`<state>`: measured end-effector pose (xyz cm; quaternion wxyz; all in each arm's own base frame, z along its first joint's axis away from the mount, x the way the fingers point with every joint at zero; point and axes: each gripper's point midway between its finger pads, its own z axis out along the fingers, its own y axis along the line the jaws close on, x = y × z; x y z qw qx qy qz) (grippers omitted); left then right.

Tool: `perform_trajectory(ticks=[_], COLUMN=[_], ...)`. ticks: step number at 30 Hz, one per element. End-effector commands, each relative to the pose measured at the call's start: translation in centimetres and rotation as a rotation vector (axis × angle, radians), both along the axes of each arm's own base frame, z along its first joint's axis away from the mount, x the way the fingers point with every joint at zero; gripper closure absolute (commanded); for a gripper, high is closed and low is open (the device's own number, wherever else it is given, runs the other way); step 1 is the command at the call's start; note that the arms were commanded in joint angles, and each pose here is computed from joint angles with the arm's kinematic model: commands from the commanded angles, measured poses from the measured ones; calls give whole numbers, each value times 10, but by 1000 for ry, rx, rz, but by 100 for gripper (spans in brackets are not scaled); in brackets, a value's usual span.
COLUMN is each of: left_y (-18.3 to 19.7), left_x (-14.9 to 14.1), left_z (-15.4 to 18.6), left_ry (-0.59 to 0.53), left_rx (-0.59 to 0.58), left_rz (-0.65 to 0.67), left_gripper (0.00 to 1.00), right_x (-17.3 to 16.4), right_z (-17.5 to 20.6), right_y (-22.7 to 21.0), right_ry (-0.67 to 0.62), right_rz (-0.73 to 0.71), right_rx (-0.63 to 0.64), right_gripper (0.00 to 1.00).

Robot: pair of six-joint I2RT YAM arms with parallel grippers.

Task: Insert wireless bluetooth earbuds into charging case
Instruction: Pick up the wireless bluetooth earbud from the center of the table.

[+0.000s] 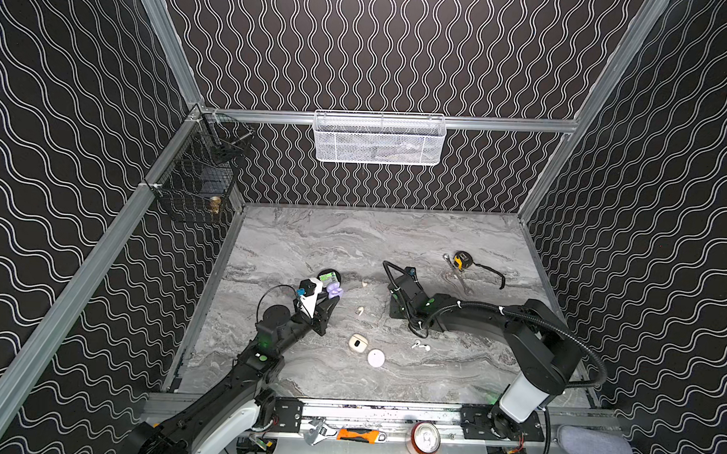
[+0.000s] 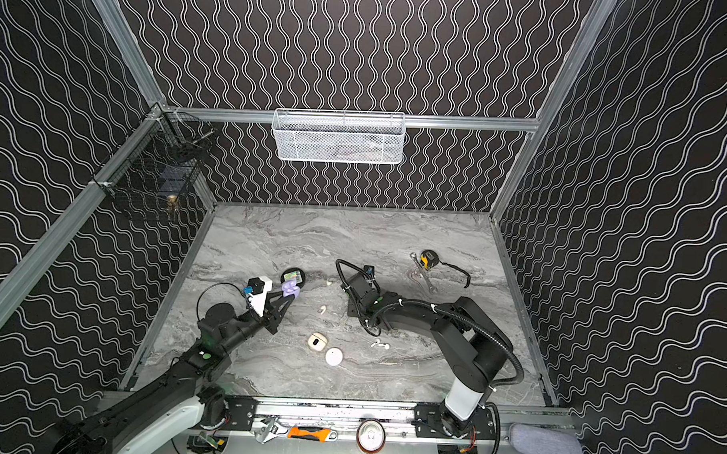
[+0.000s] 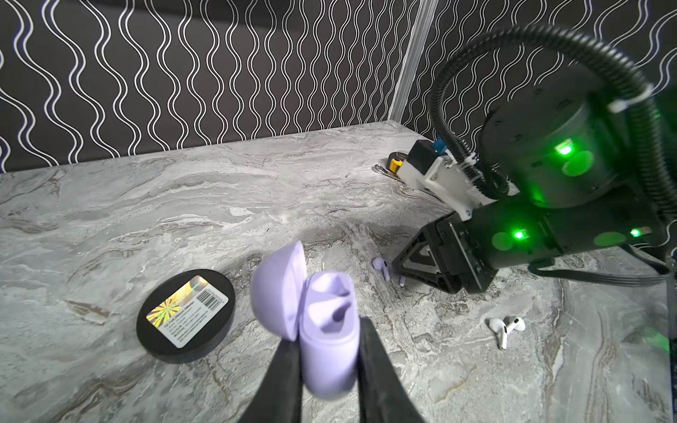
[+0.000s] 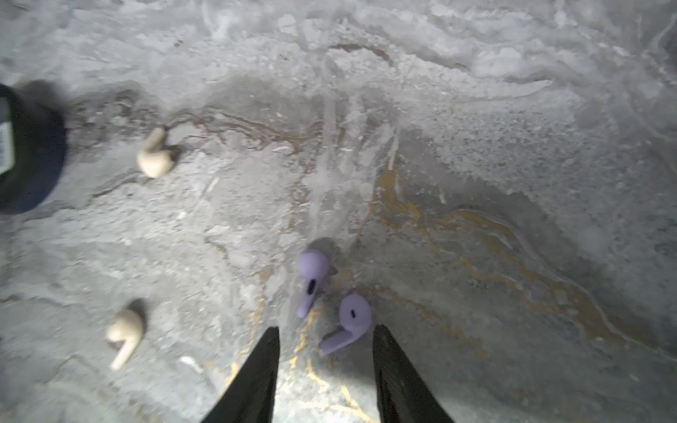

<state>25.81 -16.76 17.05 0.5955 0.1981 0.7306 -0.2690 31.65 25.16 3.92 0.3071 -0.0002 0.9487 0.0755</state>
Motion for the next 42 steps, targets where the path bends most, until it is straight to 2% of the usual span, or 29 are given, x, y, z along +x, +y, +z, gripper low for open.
perform_trajectory(ticks=[1, 17, 34, 42], left_y=[-5, -4, -3, -4], left_x=[0, 0, 2, 1], left_z=[15, 16, 14, 15], left_ry=[-49, -52, -43, -45], left_rx=[-16, -15, -1, -4], left_rz=[-23, -19, -9, -12], left_gripper=[100, 100, 100, 100], right_x=[4, 3, -9, -8], right_z=[-4, -22, -16, -12], right_y=[-2, -16, -34, -22], right_ry=[-1, 19, 13, 10], right_rz=[-19, -50, -62, -19], right_rx=[-24, -104, -139, -91], right_gripper=[56, 58, 61, 60])
